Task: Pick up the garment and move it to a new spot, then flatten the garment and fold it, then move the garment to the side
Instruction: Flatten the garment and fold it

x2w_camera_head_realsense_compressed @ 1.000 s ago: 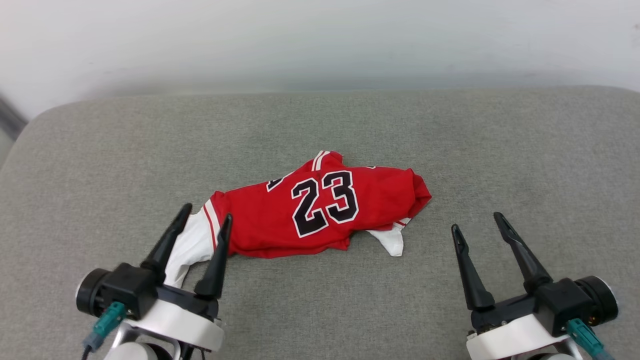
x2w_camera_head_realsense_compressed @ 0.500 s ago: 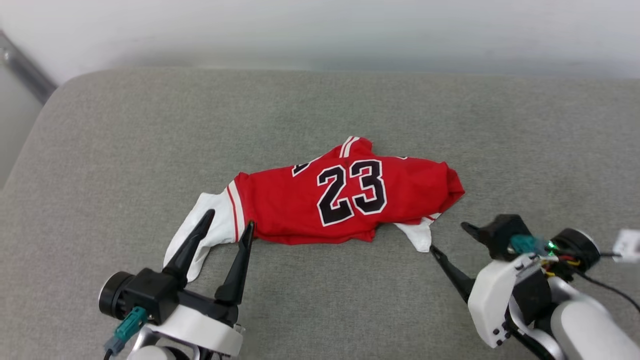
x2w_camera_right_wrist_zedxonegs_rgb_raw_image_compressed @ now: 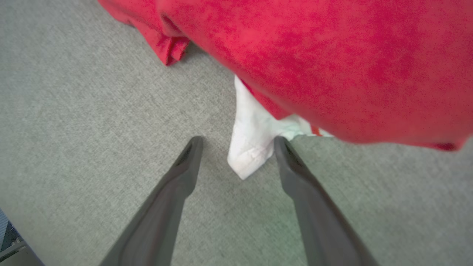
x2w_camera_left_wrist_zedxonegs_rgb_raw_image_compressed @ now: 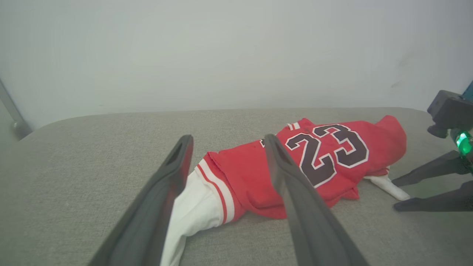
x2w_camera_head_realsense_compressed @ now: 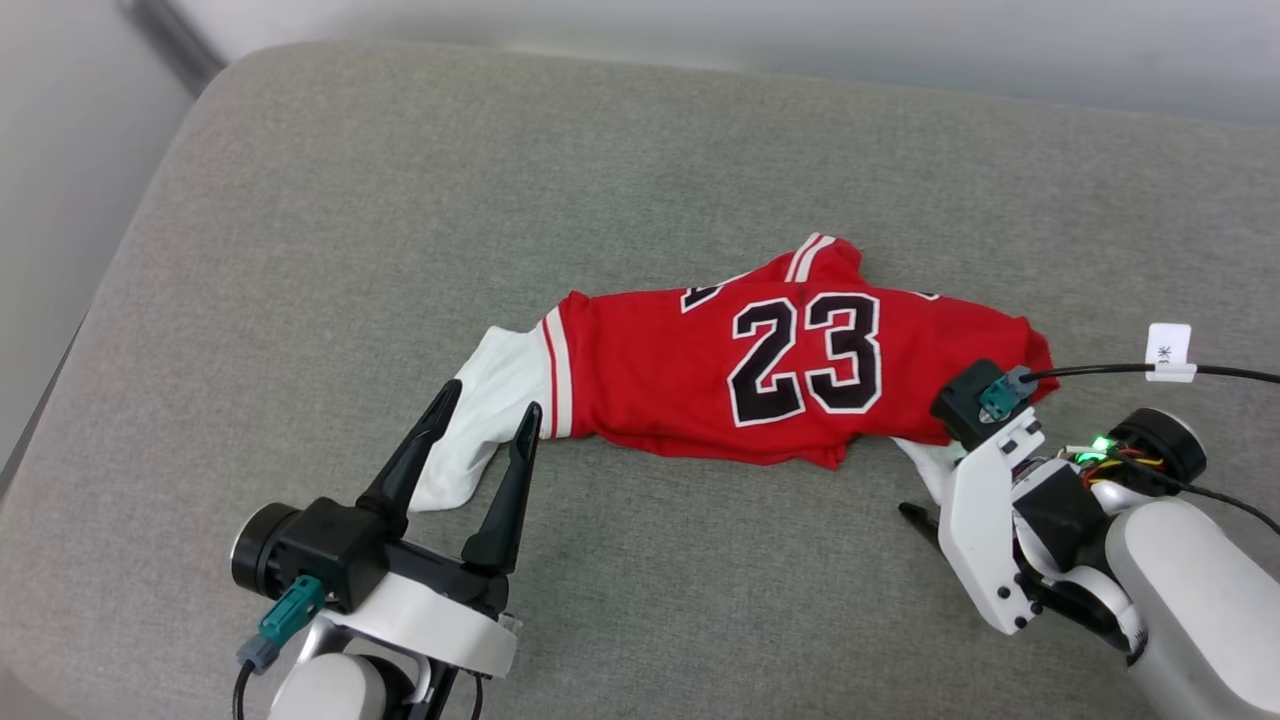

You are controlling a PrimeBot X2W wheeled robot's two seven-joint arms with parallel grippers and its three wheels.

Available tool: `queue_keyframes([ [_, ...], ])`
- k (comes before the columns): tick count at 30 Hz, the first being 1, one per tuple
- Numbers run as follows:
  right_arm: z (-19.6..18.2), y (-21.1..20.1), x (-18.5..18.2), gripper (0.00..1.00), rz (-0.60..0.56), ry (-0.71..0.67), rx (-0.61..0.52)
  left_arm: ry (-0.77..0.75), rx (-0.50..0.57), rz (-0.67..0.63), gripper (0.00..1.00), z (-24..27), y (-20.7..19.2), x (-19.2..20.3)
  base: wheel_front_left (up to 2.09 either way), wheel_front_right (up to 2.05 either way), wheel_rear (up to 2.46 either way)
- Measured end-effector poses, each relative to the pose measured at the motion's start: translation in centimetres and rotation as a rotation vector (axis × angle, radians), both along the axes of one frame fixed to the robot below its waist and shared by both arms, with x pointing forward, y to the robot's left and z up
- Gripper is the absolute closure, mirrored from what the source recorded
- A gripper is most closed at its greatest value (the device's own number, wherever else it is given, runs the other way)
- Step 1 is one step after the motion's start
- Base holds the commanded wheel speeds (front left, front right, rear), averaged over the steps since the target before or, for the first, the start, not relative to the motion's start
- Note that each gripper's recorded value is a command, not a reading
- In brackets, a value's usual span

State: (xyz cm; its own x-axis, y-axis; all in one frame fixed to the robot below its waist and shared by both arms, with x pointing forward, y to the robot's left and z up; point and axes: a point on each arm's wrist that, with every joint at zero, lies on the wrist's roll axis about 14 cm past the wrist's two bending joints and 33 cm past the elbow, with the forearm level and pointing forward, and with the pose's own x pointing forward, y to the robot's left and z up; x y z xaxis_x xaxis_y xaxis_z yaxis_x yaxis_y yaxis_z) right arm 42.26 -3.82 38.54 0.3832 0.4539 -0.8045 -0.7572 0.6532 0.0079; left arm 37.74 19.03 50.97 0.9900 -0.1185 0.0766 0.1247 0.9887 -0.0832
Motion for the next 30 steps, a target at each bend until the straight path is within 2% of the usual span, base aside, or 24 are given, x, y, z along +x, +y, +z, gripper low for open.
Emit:
queue_keyframes([
  [5, -1.8, 0.4, 0.5, 0.0, 0.013, 0.026, -0.018, 0.026, 0.004, 0.016, 0.0, -0.7, 0.4, -0.2, 0.0, 0.0, 0.0],
  [6, -2.1, 0.4, 0.5, 0.09, 0.017, 0.031, -0.024, 0.028, 0.005, 0.017, 0.0, -0.8, 0.5, -0.2, 0.0, 0.0, 0.0],
  [7, -2.3, 0.5, 0.5, 0.62, 0.025, 0.032, -0.029, 0.028, 0.006, 0.017, 0.0, -0.8, 0.5, -0.2, 0.0, 0.0, 0.0],
  [8, -2.4, 0.5, 0.4, 1.0, 0.034, 0.026, -0.032, 0.029, 0.006, 0.017, 0.0, -0.8, 0.5, -0.2, 0.0, 0.0, 0.0],
  [14, -1.9, -1.5, 0.3, 1.0, 0.009, -0.006, -0.03, 0.023, 0.001, 0.014, 0.0, -0.7, 0.5, -0.1, 0.0, 0.0, 0.0],
  [26, 1.7, -14.5, -2.9, 1.0, -0.105, -0.166, -0.197, -0.032, -0.019, -0.052, 0.0, 0.9, -1.5, 0.0, 0.0, 0.0, 0.0],
  [30, 1.6, -17.5, -4.8, 1.0, -0.157, -0.182, -0.227, -0.045, -0.023, -0.081, 0.0, 1.2, -2.4, 0.3, 0.0, 0.0, 0.0],
])
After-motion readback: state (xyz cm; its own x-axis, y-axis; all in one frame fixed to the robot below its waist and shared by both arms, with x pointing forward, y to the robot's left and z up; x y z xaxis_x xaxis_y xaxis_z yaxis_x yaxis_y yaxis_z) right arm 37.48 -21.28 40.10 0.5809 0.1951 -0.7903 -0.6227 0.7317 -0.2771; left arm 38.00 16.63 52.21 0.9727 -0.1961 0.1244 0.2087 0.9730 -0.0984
